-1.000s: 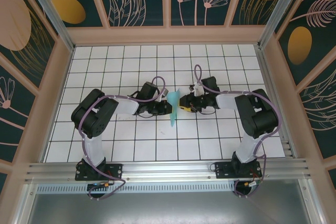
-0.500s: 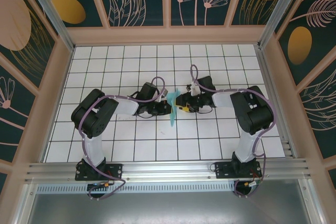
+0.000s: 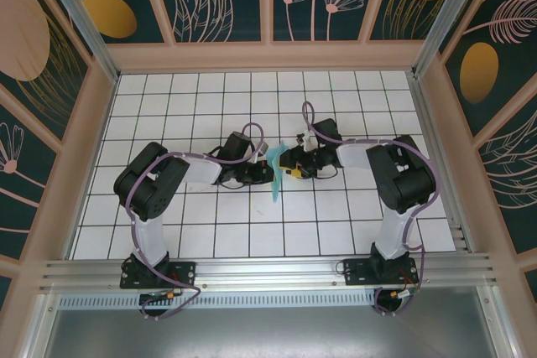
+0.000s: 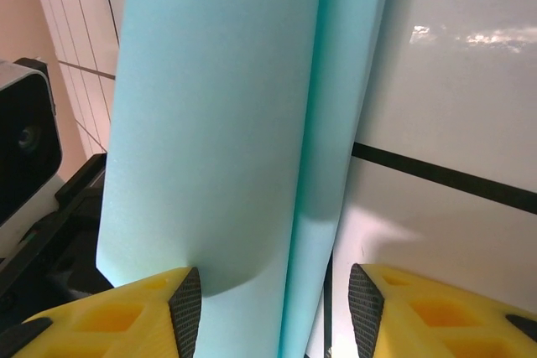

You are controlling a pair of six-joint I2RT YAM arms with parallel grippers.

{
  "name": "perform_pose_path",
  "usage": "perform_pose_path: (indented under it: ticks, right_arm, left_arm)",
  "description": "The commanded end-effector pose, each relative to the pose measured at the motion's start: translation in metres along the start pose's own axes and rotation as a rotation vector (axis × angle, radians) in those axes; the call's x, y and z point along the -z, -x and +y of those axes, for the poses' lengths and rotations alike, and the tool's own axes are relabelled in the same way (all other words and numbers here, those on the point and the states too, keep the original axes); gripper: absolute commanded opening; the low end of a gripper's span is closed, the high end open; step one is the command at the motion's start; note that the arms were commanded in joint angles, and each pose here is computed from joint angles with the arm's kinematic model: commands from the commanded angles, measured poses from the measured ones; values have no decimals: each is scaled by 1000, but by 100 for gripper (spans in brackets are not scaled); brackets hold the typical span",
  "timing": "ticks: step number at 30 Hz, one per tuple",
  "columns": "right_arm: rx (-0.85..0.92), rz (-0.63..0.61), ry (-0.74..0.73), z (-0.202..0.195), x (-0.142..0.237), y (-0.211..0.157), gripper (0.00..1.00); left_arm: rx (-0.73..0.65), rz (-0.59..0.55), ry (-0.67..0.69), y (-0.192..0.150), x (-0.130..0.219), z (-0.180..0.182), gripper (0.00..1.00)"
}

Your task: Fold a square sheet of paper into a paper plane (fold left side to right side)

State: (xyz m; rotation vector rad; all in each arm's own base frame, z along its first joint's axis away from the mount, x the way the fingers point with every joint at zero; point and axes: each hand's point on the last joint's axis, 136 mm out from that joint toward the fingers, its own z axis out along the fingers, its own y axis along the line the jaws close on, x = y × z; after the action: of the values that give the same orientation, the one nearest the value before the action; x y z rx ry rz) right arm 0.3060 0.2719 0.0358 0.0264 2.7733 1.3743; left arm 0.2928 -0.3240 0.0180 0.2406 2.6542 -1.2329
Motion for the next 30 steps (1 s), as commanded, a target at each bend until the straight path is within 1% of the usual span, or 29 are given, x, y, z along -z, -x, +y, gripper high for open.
perform_pose_path:
  ticks: [1,6,16,18,20,23,25,27,30]
  right_arm:
    - [-46,16,-130,-35,-15,-6,53]
    - [-58,17,-139,-39,-16,-7,53]
    - [-65,18,-149,-41,-17,-6,53]
    - [-65,18,-152,-41,-17,-6,53]
    - [-65,17,-150,-40,-17,-5,52]
    - [-67,18,-153,-42,-17,-6,52]
    - [-64,17,-151,-41,-17,-6,52]
    - [-65,17,-153,-42,-18,-6,52]
    - [-64,18,-152,-42,-18,-6,52]
  left_arm:
    - [-7,-21,4,3,4,3,7]
    - [-5,-43,0,7,13,0,7]
    - [-23,-80,-31,18,27,-15,15]
    - [-22,-92,-35,20,32,-18,19]
    - [-14,-112,-39,25,40,-20,27]
    - [-3,-154,-41,33,55,-20,29]
    - [-14,-187,-59,40,68,-28,33]
    - [-23,-187,-79,42,71,-34,36]
    - [-33,-171,-116,44,69,-42,37]
